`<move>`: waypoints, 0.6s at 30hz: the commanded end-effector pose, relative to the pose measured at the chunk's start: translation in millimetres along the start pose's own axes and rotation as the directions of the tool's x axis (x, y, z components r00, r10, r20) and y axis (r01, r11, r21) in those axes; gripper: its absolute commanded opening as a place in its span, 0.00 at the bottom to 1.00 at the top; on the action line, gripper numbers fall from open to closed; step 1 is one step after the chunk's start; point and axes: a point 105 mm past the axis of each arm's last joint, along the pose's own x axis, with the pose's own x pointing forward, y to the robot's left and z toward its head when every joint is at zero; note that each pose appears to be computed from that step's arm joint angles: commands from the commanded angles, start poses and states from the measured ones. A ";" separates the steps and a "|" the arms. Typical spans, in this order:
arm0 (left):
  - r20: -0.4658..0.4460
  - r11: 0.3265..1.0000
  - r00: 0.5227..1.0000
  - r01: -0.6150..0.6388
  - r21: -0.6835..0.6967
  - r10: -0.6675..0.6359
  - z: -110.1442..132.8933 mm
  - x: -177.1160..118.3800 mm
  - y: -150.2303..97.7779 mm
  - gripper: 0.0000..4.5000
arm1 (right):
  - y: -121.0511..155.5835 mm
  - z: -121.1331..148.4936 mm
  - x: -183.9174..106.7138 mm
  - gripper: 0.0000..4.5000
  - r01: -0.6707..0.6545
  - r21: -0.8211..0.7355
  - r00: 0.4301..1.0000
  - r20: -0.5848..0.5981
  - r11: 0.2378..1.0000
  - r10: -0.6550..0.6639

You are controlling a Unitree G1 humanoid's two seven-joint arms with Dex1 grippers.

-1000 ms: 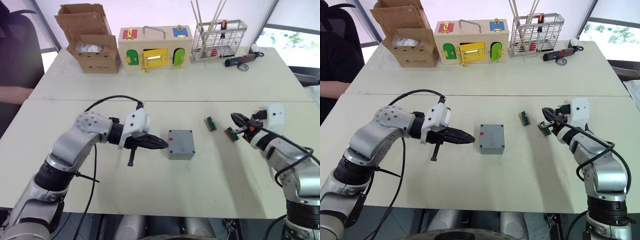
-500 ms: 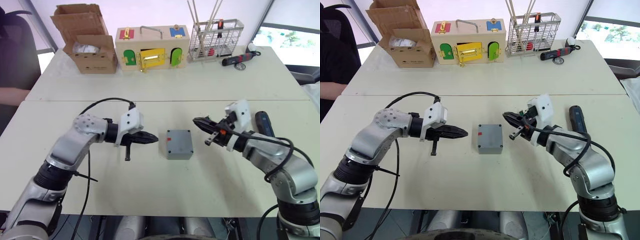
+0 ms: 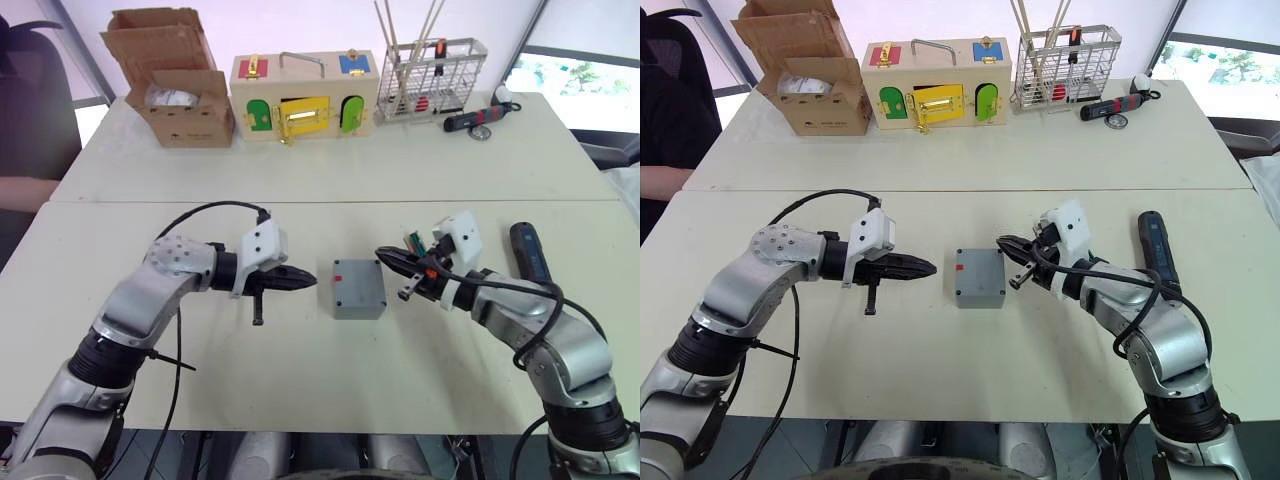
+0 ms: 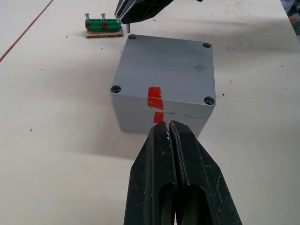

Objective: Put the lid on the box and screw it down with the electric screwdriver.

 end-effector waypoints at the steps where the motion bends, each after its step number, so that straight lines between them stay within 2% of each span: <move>1: 0.024 0.999 1.000 -0.017 0.041 0.016 12.0 -4.1 2.2 0.00 | 1.7 4.0 -1.6 0.00 -0.006 -0.022 1.000 0.018 1.000 0.006; 18: 0.024 0.999 1.000 -0.010 0.045 0.009 12.1 -0.9 2.3 0.00 | 6.4 -0.4 -1.4 0.00 -0.027 -0.011 1.000 -0.003 1.000 0.027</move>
